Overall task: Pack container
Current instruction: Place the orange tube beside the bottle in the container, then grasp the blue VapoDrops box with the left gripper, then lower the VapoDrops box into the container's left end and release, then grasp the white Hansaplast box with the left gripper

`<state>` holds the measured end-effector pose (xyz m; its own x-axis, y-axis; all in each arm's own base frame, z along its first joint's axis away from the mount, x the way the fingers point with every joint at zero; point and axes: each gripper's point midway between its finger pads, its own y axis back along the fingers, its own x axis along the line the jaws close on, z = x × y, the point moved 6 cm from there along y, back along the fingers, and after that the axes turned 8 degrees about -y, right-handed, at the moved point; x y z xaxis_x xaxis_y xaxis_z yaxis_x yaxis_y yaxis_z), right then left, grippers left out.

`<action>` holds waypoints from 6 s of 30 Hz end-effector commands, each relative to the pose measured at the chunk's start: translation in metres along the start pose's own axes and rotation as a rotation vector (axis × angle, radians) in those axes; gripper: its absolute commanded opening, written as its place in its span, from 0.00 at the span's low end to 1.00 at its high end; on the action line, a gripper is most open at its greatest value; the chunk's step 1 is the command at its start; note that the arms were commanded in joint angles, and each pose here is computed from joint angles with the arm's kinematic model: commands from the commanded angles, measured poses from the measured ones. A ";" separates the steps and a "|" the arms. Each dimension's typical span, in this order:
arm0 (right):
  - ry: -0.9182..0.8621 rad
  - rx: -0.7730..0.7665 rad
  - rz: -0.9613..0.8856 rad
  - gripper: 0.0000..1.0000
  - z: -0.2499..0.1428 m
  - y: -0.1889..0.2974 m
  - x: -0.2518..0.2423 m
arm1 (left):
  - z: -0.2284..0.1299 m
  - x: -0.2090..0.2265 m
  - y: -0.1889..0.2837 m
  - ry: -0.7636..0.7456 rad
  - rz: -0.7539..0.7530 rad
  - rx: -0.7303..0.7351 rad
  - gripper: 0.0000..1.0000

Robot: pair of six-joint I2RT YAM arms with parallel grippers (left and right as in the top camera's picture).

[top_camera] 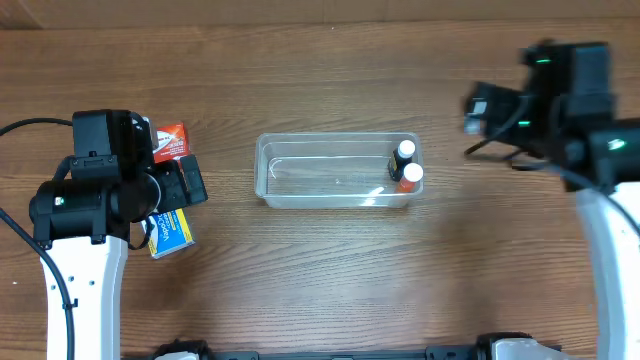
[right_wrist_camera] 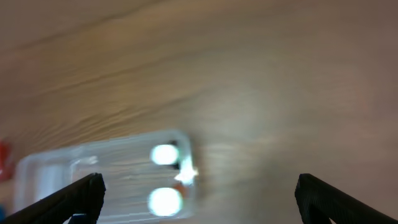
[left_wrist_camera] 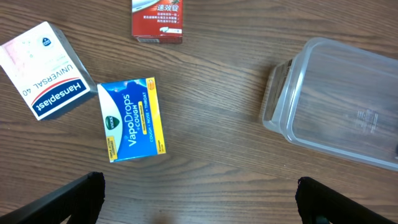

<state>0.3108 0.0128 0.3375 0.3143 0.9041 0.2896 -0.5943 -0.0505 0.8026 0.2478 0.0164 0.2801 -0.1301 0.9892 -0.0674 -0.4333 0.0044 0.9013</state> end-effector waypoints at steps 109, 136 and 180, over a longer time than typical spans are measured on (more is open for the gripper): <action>-0.349 0.288 -0.152 1.00 -0.051 -0.058 -0.114 | 0.020 -0.176 -0.170 -0.230 0.067 0.401 0.98; -0.347 0.288 -0.142 1.00 -0.050 -0.058 -0.113 | 0.000 0.156 -0.053 0.629 0.309 0.275 1.00; -0.329 0.288 -0.121 1.00 -0.050 -0.059 -0.111 | 0.067 0.129 -0.120 0.316 0.222 0.219 0.72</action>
<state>0.2733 -0.0655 0.2327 0.6247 0.7255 0.2888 -0.3185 -0.1010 0.9425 0.3349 0.1742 0.1466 -0.5086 0.8595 0.0516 -0.0516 -0.0903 0.9946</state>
